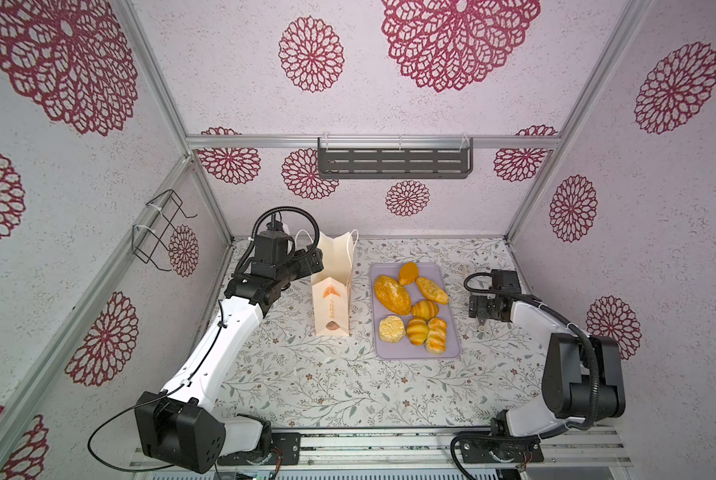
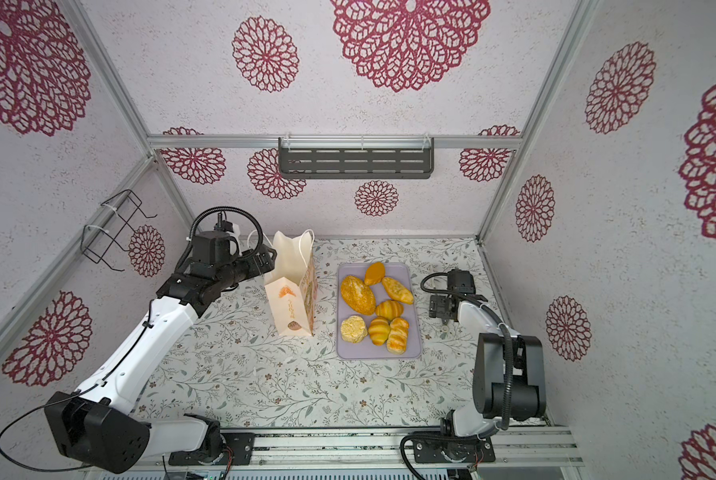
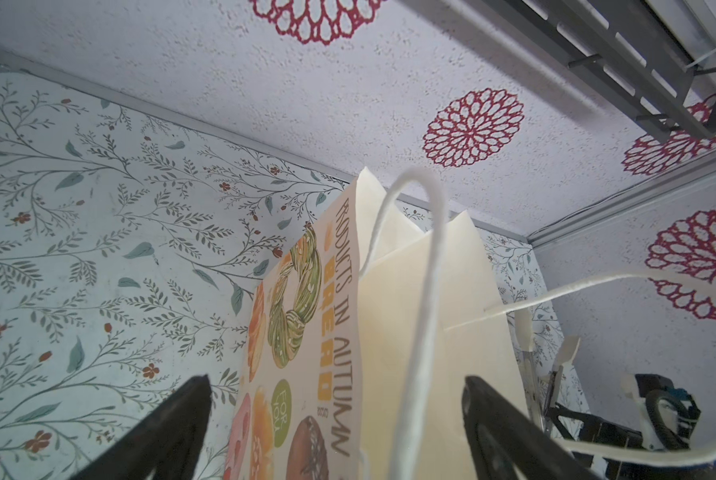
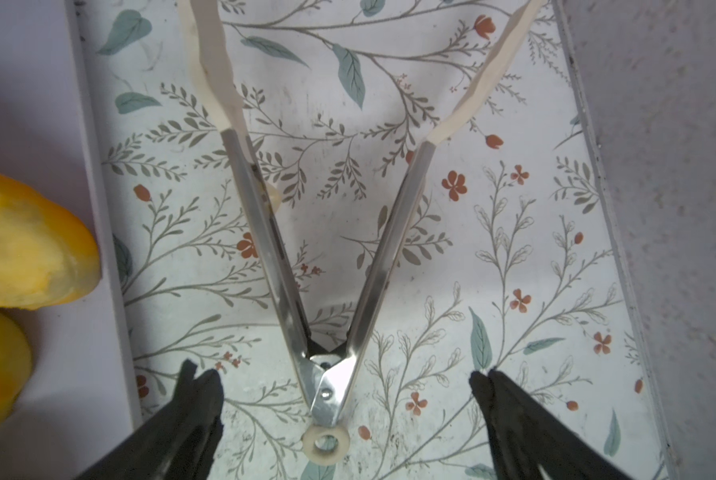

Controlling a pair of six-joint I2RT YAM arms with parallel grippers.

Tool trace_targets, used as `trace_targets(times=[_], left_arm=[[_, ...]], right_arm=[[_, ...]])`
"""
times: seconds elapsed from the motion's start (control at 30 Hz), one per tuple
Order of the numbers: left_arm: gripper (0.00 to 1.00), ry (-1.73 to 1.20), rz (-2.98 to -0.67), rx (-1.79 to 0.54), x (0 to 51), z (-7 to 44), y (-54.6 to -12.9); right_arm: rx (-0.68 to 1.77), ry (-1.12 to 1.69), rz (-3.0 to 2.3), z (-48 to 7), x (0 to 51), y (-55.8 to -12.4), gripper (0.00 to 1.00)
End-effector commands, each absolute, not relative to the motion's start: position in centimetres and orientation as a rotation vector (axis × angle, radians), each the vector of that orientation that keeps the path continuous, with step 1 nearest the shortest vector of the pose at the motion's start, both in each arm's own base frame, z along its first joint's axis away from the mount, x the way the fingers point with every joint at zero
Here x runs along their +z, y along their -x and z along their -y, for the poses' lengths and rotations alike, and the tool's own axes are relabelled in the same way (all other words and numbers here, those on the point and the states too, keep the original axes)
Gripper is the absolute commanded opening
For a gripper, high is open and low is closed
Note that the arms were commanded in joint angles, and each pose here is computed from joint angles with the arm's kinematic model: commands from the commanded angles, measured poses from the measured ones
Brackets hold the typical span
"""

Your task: Place the fake bread into the paper bag

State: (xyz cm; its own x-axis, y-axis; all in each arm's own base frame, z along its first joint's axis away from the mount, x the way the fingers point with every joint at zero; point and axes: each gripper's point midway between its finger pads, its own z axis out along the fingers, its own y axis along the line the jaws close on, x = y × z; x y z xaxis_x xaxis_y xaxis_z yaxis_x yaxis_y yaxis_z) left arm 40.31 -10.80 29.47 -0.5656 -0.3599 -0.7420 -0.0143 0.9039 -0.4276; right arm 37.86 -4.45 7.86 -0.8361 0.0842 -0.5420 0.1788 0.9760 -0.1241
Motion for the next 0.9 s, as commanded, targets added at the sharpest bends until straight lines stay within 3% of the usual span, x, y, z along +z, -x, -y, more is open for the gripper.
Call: trace_targets(times=[0.0,0.4,0.53,0.87], left_arm=[[0.97,0.231,-2.045,-0.462,33.6,10.6,-40.6],[0.97,0.300,-1.906,-0.354,39.6,5.1,-42.2],[0.97,0.336,-1.873,-0.351,39.3,2.4,-42.1],[0.97,0.322,-1.869,-0.302,36.7,1.4,-41.3]], right_arm=[[-0.268,-0.166,-2.512,5.1,9.1,-39.5,0.99],[-0.258,-0.160,-2.537,5.0,7.4,-41.8,0.99],[-0.267,-0.202,-2.553,5.3,6.9,-42.5,0.98],[-0.275,-0.270,-2.577,5.6,5.3,-43.0,0.94]])
